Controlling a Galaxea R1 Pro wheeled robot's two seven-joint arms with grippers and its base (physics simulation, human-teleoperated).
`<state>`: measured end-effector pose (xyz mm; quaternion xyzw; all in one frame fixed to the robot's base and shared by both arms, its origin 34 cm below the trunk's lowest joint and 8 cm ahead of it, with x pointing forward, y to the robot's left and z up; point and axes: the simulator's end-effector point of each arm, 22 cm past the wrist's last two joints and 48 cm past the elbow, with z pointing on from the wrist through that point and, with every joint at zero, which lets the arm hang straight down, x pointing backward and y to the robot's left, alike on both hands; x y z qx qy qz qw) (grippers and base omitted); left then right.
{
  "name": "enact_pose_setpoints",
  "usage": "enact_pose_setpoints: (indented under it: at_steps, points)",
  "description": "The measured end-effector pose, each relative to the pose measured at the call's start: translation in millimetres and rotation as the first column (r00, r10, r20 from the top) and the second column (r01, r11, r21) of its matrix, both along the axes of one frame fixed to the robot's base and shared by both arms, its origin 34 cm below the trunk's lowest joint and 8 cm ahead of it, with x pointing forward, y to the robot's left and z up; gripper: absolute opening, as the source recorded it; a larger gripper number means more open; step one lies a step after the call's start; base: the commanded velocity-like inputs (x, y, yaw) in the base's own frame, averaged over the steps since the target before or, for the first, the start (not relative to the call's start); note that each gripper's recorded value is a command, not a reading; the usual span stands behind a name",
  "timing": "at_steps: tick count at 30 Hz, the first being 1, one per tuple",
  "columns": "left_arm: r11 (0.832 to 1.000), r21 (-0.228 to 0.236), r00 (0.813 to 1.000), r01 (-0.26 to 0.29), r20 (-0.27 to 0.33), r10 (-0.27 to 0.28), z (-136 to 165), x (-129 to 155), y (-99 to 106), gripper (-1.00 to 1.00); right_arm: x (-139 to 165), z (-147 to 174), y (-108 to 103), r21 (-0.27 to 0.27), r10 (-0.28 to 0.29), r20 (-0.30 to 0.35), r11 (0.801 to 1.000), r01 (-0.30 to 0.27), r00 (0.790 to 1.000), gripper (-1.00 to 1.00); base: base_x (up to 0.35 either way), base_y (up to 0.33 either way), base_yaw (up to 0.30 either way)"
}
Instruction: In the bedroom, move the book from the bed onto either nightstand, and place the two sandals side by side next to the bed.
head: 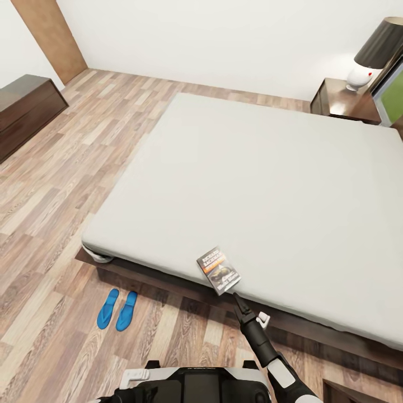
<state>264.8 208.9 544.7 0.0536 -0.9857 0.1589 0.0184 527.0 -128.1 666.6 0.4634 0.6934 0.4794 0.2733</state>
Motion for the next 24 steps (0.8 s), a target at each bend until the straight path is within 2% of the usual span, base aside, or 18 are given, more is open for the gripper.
enact_pose_setpoints:
  at_steps: [7, 24]
  points:
    - [1.0, 0.0, 1.0, 0.0, 0.0, 0.0, 0.0, 0.0, 0.0, 1.0, 0.0, 0.0, 0.0, 0.0, 0.0, 0.0, 1.0, 0.0, 1.0, 1.0, 0.001, 0.156, 0.0]
    - [1.0, 0.0, 1.0, 0.0, -0.001, 0.0, -4.4, 2.4, -0.2, 1.0, 3.5, -4.3, -0.3, -0.001, 0.0, 0.001, 1.0, 0.0, 1.0, 1.0, 0.0, 0.006, 0.0]
